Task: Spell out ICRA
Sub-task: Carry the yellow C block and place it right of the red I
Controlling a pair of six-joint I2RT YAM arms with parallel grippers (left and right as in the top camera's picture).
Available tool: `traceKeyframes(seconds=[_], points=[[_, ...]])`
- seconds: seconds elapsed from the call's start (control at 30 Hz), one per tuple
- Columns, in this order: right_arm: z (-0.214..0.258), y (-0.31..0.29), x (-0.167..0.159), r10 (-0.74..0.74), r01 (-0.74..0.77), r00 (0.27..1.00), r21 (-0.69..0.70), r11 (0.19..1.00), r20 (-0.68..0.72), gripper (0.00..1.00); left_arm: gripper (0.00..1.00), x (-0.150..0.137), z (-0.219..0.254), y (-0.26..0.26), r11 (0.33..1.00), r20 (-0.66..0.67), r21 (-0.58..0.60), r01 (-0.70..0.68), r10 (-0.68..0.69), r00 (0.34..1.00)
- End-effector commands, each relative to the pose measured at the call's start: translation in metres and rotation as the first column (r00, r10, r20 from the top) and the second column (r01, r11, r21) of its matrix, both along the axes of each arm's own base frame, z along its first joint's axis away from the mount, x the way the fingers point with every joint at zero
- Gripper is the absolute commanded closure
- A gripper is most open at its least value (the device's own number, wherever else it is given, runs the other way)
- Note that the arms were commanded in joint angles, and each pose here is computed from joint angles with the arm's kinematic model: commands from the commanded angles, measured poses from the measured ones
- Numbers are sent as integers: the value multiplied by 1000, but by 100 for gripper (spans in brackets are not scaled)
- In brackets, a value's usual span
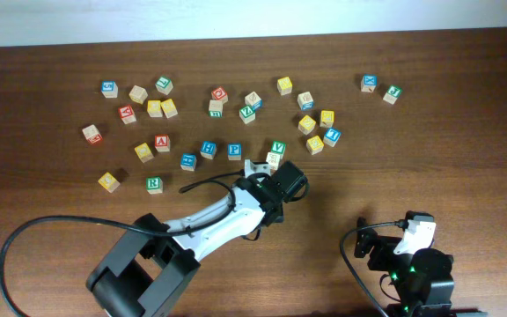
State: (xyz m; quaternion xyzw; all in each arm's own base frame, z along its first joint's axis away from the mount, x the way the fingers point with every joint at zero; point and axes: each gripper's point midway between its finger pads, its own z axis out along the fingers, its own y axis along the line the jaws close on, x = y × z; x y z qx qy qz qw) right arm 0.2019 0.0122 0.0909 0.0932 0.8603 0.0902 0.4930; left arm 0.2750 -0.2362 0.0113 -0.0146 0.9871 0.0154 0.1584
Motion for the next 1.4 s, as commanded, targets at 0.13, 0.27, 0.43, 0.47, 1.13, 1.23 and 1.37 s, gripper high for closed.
traceKeyframes(seconds=[0.13, 0.27, 0.43, 0.47, 1.13, 1.23, 1.37], points=[[2, -3, 0, -15, 15, 1000, -8, 1000, 5, 2, 76, -6, 0, -2, 1000, -25, -23, -5, 4, 1000], [2, -3, 0, -15, 15, 1000, -8, 1000, 5, 2, 71, -6, 0, -2, 1000, -24, -21, 2, -3, 1000], [2, -3, 0, -15, 15, 1000, -8, 1000, 5, 2, 66, -6, 0, -2, 1000, -24, -20, 5, -6, 1000], [2, -3, 0, -16, 16, 1000, -9, 1000, 5, 2, 65, -6, 0, -2, 1000, -24, -20, 5, -6, 1000], [2, -3, 0, -15, 15, 1000, -9, 1000, 5, 2, 57, 73, 39, 5, 999, 204, -8, 51, -48, 978], [2, -3, 0, -15, 15, 1000, -8, 1000, 5, 2, 58, 96, 78, -5, 995, 256, -13, 99, -92, 962], [2, -3, 0, -15, 15, 1000, -8, 1000, 5, 2, 78, 92, 98, -22, 986, 218, -88, 140, -118, 969]])
